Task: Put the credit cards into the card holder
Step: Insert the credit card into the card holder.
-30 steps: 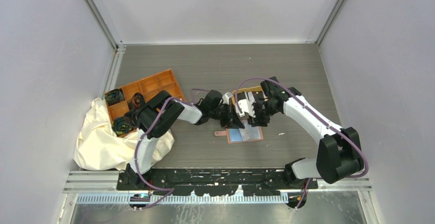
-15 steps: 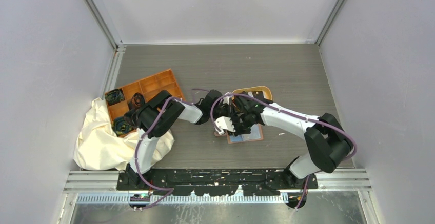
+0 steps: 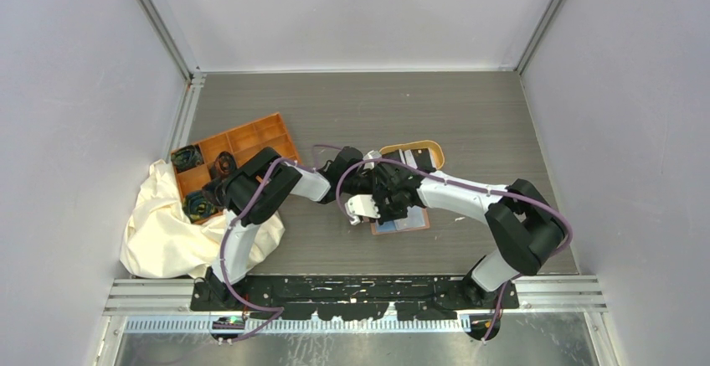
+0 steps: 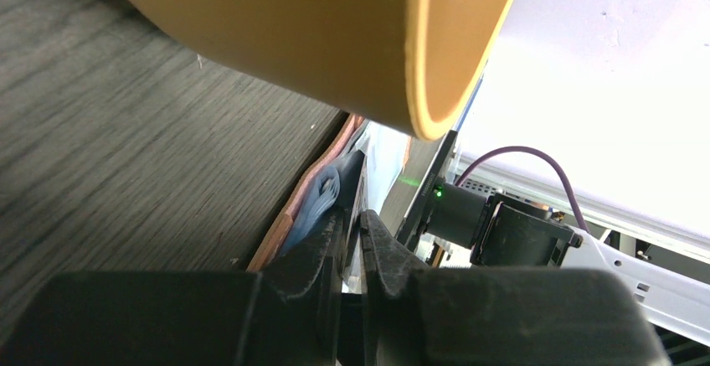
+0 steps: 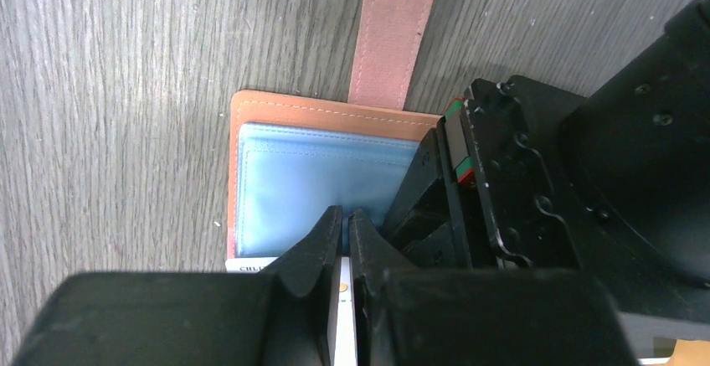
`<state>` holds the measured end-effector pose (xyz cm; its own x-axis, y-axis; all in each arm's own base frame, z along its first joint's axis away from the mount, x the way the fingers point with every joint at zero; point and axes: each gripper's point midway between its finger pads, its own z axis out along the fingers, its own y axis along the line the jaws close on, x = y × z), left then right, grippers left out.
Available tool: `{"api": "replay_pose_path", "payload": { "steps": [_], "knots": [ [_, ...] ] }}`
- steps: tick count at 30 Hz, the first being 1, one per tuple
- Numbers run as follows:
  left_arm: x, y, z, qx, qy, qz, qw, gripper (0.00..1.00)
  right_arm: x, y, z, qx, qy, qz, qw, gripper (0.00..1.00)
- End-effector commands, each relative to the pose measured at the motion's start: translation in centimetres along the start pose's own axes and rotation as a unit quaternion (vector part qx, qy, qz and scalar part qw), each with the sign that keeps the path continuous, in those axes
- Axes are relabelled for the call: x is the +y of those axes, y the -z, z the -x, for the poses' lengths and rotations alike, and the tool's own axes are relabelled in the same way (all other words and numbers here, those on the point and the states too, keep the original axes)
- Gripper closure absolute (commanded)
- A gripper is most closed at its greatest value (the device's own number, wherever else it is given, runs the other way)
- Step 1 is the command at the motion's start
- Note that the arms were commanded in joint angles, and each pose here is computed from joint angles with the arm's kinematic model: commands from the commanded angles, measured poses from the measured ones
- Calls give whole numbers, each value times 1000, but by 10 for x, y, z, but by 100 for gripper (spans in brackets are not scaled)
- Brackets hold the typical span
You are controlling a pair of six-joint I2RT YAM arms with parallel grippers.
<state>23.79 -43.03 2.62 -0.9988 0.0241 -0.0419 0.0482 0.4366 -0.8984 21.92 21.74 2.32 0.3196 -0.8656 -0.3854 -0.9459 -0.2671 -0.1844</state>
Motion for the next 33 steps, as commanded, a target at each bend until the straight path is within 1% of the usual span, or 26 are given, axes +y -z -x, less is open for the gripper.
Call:
{"api": "replay_pose_path", "payload": {
  "steps": [1, 22, 33],
  "knots": [
    [32, -7, -8, 7, 17, 43, 999, 85, -8, 2, -12, 33, 6, -22, 999, 87],
    [33, -6, -8, 9, 16, 41, 999, 79, 3, 18, -38, 42, -13, -2, 999, 87],
    [33, -6, -7, 6, 14, 40, 999, 77, 1, 33, -49, 30, -40, -9, 999, 87]
  ]
}}
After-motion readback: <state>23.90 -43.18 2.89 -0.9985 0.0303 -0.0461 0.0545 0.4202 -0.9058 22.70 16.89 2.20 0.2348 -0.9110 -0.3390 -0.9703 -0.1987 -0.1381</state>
